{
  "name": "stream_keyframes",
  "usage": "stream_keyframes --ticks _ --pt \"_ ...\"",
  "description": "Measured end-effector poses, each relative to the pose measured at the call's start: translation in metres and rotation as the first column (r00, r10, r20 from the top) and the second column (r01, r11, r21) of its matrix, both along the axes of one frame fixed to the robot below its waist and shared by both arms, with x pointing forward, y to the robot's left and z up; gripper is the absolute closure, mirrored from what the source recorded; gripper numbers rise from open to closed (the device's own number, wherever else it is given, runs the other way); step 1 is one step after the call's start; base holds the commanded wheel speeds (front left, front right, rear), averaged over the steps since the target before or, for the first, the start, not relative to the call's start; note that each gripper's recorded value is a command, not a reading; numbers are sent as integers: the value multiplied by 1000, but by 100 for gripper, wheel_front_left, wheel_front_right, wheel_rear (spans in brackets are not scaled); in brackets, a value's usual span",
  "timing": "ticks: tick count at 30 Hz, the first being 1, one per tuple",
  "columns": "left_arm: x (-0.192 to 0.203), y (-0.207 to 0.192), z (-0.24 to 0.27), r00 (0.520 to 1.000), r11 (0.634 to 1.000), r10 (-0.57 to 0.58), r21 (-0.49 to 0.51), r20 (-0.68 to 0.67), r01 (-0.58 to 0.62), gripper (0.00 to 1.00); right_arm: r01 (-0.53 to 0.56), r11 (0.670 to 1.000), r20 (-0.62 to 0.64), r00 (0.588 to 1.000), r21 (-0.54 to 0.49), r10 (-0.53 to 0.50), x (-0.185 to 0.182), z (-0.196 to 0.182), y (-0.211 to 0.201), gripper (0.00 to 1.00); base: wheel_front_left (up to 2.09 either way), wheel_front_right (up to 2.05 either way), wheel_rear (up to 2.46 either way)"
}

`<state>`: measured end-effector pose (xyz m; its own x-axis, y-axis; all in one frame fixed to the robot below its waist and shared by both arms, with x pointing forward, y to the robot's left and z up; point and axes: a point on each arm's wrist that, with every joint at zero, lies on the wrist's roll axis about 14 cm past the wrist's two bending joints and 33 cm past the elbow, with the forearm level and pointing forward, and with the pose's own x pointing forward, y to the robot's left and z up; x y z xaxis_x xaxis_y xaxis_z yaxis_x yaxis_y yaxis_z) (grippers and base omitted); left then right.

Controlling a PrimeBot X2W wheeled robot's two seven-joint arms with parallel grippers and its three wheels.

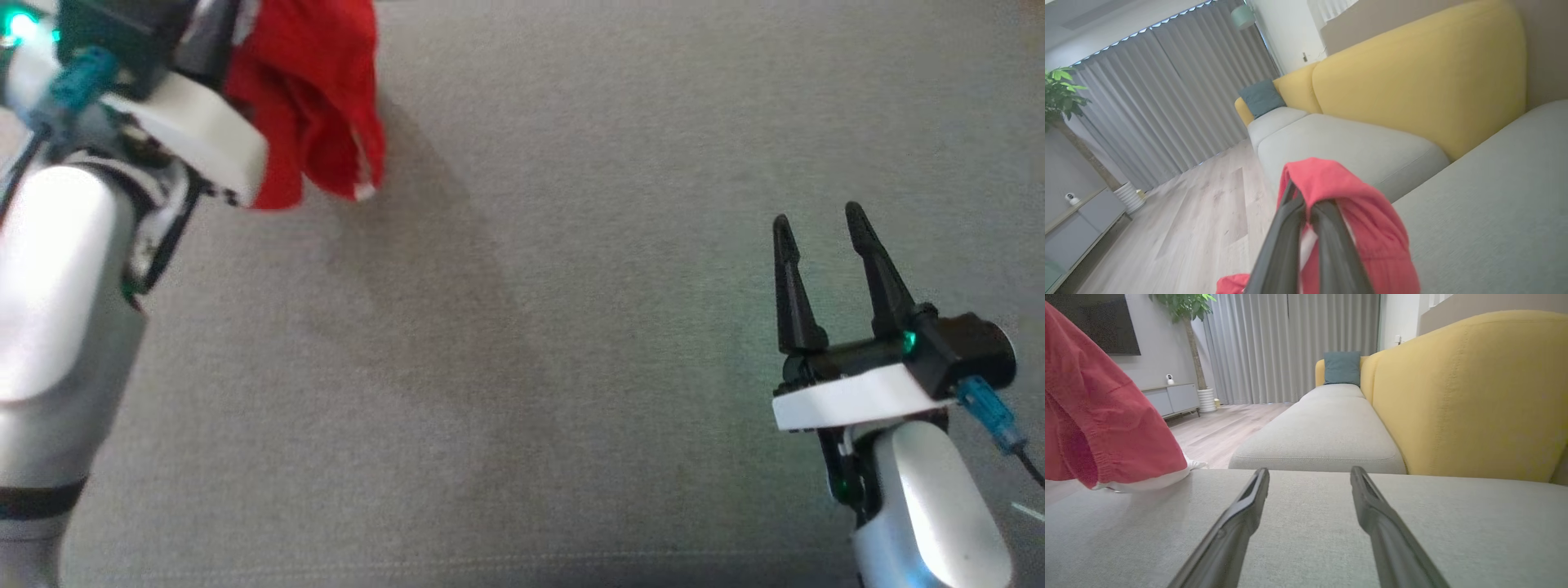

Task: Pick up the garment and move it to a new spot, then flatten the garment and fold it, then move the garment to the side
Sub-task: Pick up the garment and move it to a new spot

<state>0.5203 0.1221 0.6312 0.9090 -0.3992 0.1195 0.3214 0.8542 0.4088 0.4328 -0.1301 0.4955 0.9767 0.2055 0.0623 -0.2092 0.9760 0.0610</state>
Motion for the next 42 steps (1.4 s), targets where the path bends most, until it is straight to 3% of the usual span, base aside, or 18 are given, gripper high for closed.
stream_keyframes --ticks 6,12,17,27,29,30,42 --pt "-20 -63 17 988 988 -153 -27 28 153 100 73 997 -12 997 -3 -73 -20 0 -26 0 0 0 0" --pt "-46 -146 10 941 934 -338 -122 -5 335 100 162 987 -2 987 -7 -162 -38 6 -57 0 0 0 0" --pt "-59 -215 -61 879 892 -436 -220 -193 394 100 241 970 -18 970 -9 -241 -55 3 -83 0 0 0 0" --pt "-69 -266 -165 783 872 -481 -307 -393 381 100 347 937 -84 934 -31 -348 -76 -15 -116 0 0 0 0" --pt "-70 -271 -177 768 868 -489 -313 -413 385 38 355 934 -94 929 -33 -357 -77 -18 -119 0 0 0 0" --pt "-70 -272 -179 765 866 -493 -316 -415 387 3 357 933 -98 928 -35 -359 -77 -19 -120 0 0 0 0" --pt "-59 -246 -151 815 859 -465 -397 -344 323 0 287 958 -72 955 -13 -287 -56 -14 -98 0 0 0 0"
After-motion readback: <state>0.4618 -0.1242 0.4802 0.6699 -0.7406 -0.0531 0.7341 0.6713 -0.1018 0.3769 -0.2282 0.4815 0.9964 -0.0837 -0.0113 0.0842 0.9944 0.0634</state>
